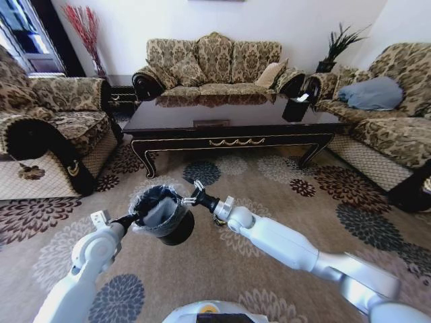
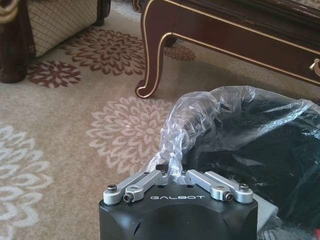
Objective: Move to the front of the table and pick up the trash from the floor, then place it into the trash bin.
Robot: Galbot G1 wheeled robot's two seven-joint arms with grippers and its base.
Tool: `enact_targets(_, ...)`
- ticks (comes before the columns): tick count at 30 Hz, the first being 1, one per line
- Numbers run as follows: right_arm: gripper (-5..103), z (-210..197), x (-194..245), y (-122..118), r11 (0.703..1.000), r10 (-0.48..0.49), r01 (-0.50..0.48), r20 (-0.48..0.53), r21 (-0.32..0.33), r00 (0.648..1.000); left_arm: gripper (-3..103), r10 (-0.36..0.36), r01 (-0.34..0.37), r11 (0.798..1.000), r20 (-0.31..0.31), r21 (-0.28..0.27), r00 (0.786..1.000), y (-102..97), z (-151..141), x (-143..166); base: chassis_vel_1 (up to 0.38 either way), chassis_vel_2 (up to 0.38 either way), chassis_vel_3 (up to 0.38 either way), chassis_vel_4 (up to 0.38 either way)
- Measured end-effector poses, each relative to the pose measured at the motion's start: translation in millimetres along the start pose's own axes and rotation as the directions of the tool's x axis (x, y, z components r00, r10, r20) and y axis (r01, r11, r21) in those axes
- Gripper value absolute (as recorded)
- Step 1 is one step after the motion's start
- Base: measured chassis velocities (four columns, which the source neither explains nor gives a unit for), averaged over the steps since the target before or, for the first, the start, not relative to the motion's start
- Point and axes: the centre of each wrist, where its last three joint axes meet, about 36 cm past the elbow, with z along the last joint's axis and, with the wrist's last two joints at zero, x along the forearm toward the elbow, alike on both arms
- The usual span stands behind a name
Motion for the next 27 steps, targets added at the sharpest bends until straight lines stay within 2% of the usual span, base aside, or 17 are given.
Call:
enact_targets(1, 100, 0.4, 2.5, -2.8, 1.0, 0.01, -0.01, -0.004, 0.004, 1.0, 3, -0.002, 0.002, 1.0, 0.002, 0.0, 1.0, 0.8, -0.4, 1.4, 0.0, 0.0, 0.0, 0.0)
enact_targets(4, 100, 3.8, 19.4, -21.2, 0.995, 0.099, -0.097, -0.047, 0.037, 0.994, 3, -0.019, 0.019, 1.0, 0.019, 0.0, 1.0, 6.5, -4.2, 9.3, 0.0, 0.0, 0.0, 0.0)
enact_targets(6, 100, 5.3, 23.0, -24.3, 0.993, 0.112, -0.11, -0.06, 0.044, 0.992, 3, -0.025, 0.025, 1.0, 0.022, -0.003, 0.999, 7.9, -5.0, 11.1, 0.0, 0.0, 0.0, 0.0)
enact_targets(8, 100, 13.1, 40.6, -41.2, 0.983, 0.167, -0.156, -0.125, 0.095, 0.978, 3, -0.047, 0.047, 0.999, 0.033, -0.018, 0.998, 12.8, -8.3, 18.3, 0.0, 0.0, 0.0, 0.0)
enact_targets(10, 100, 15.4, 45.3, -45.3, 0.98, 0.181, -0.166, -0.149, 0.108, 0.972, 3, -0.051, 0.051, 0.998, 0.038, -0.022, 0.998, 14.3, -10.1, 20.6, 0.0, 0.0, 0.0, 0.0)
enact_targets(13, 100, 27.8, 70.3, -55.4, 0.951, 0.303, -0.271, -0.268, 0.151, 0.915, 3, -0.052, 0.054, 0.998, 0.072, -0.026, 0.996, 17.1, -24.2, 29.1, 0.0, 0.0, 0.0, 0.0)
enact_targets(14, 100, 27.8, 70.3, -55.4, 0.951, 0.303, -0.271, -0.268, 0.151, 0.915, 3, -0.052, 0.054, 0.998, 0.072, -0.026, 0.996, 17.1, -24.2, 29.1, 0.0, 0.0, 0.0, 0.0)
enact_targets(18, 100, 54.5, 90.7, -48.5, 0.897, 0.443, -0.413, -0.349, 0.159, 0.826, 3, -0.051, 0.05, 0.999, 0.101, 0.015, 0.994, 22.6, -43.9, 32.0, 0.0, 0.0, 0.0, 0.0)
enact_targets(19, 100, 54.5, 90.7, -48.5, 0.897, 0.443, -0.413, -0.349, 0.159, 0.826, 3, -0.051, 0.05, 0.999, 0.101, 0.015, 0.994, 22.6, -43.9, 32.0, 0.0, 0.0, 0.0, 0.0)
enact_targets(21, 100, 67.7, 94.5, -46.3, 0.887, 0.46, -0.428, -0.375, 0.171, 0.805, 3, -0.062, 0.06, 0.998, 0.11, 0.026, 0.992, 26.9, -49.0, 32.0, 0.0, 0.0, 0.0, 0.0)
enact_targets(22, 100, 82.3, 100.2, -46.2, 0.885, 0.465, -0.419, -0.401, 0.202, 0.79, 3, -0.069, 0.066, 0.997, 0.12, 0.033, 0.99, 30.7, -54.7, 32.0, 0.0, 0.0, 0.0, 0.0)
enact_targets(23, 100, 94.6, 106.5, -46.2, 0.887, 0.462, -0.401, -0.419, 0.229, 0.782, 3, -0.072, 0.067, 0.997, 0.13, 0.042, 0.989, 33.7, -61.0, 32.2, 0.0, 0.0, 0.0, 0.0)
enact_targets(25, 100, 97.7, 108.2, -46.2, 0.888, 0.459, -0.394, -0.425, 0.237, 0.78, 3, -0.073, 0.067, 0.997, 0.134, 0.045, 0.988, 34.8, -63.3, 32.3, 0.0, 0.0, 0.0, 0.0)
enact_targets(27, 100, 122.8, 119.4, -37.4, 0.897, 0.442, -0.355, -0.474, 0.265, 0.762, 3, -0.086, 0.078, 0.995, 0.155, 0.061, 0.984, 42.4, -77.2, 32.7, 0.0, 0.0, 0.0, 0.0)
